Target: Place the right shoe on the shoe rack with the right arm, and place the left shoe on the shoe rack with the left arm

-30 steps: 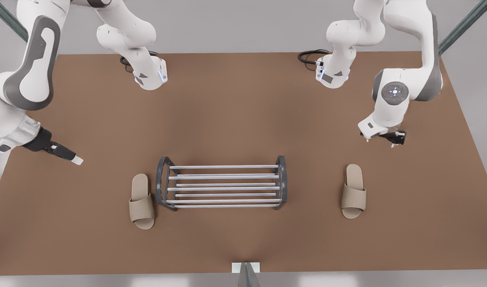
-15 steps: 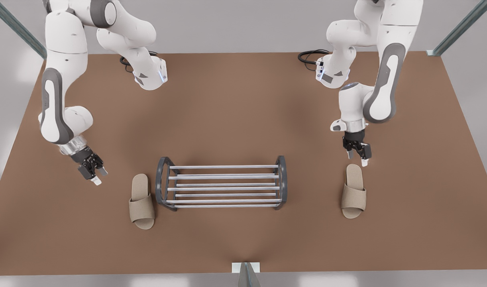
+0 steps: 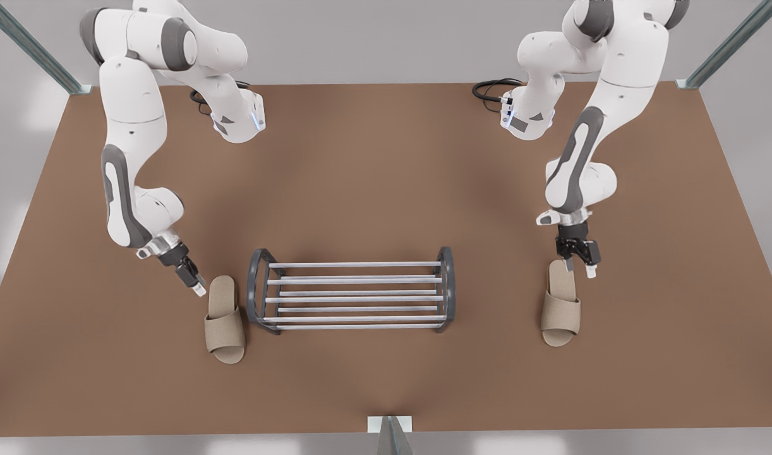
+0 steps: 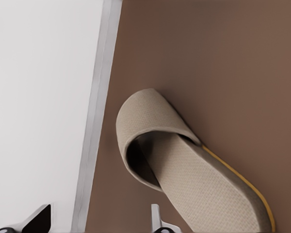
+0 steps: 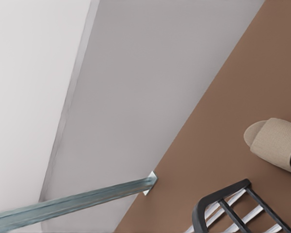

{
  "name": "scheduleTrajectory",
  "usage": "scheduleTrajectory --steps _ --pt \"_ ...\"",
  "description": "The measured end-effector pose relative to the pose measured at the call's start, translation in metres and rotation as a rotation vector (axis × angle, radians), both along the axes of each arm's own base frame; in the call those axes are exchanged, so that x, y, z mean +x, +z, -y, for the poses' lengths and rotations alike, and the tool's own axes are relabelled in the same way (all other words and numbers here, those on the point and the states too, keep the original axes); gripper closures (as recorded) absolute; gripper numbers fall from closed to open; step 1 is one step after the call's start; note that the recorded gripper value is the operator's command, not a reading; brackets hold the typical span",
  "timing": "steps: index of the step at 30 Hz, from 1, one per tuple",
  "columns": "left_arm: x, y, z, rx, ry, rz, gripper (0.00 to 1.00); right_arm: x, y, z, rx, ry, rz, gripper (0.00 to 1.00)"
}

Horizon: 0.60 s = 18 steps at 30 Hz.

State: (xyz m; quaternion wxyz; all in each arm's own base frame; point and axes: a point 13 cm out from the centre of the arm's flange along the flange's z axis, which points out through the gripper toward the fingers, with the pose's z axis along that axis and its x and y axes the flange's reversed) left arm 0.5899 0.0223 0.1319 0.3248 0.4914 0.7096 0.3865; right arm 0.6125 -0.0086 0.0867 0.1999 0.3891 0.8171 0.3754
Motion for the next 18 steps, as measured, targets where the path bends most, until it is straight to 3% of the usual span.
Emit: scheduleTrajectory --steps 11,18 --pt "0.019 -0.012 0.005 -0.097 -0.034 0.109 0.0 0.021 0.001 -0.038 -0.022 0.113 0.134 0.0" --pt "0.038 -0.013 0.001 -0.167 0.004 0.161 0.0 0.032 -0.014 -0.047 0.021 0.053 0.205 0.0"
